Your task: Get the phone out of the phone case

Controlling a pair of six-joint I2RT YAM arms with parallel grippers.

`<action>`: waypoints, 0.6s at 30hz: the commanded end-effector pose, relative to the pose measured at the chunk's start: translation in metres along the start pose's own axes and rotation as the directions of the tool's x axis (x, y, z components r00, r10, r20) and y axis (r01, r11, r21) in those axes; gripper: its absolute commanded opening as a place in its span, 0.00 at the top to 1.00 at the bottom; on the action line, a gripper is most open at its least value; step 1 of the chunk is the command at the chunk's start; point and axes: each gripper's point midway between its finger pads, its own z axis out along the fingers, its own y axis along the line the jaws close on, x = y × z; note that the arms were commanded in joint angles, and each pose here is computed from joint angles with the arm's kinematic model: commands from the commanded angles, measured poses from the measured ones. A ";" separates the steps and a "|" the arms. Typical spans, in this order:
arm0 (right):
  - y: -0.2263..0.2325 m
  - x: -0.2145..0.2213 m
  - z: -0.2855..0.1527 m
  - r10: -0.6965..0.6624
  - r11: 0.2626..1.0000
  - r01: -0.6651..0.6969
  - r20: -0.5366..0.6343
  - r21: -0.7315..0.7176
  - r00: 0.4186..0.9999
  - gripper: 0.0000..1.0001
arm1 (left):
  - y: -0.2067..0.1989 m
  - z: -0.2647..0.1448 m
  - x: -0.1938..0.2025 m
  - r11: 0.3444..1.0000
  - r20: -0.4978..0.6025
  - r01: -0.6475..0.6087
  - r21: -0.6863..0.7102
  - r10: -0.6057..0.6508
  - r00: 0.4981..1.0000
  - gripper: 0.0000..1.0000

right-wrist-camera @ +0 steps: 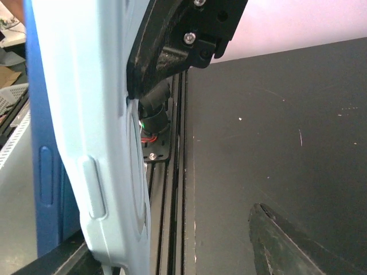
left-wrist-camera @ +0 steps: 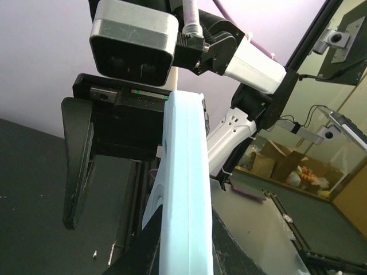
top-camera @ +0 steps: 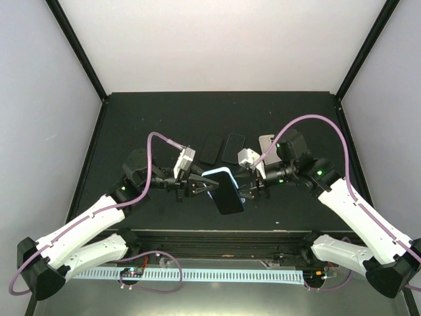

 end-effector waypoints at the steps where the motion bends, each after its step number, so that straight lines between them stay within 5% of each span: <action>1: 0.011 -0.052 -0.008 -0.085 0.994 0.093 0.152 -0.050 0.985 0.44 | 0.032 0.007 0.016 0.988 -0.018 0.100 -0.118 -0.103 0.995 0.98; 12: 0.004 0.001 0.014 0.174 0.979 -0.168 0.044 -0.119 0.984 0.99 | 0.111 -0.009 -0.004 0.873 0.109 0.143 -0.467 -0.104 0.989 0.99; 18: -0.019 0.042 0.033 0.338 0.940 -0.338 0.005 -0.051 0.941 0.99 | 0.174 -0.021 0.011 0.745 0.155 0.218 -0.630 -0.155 0.976 0.96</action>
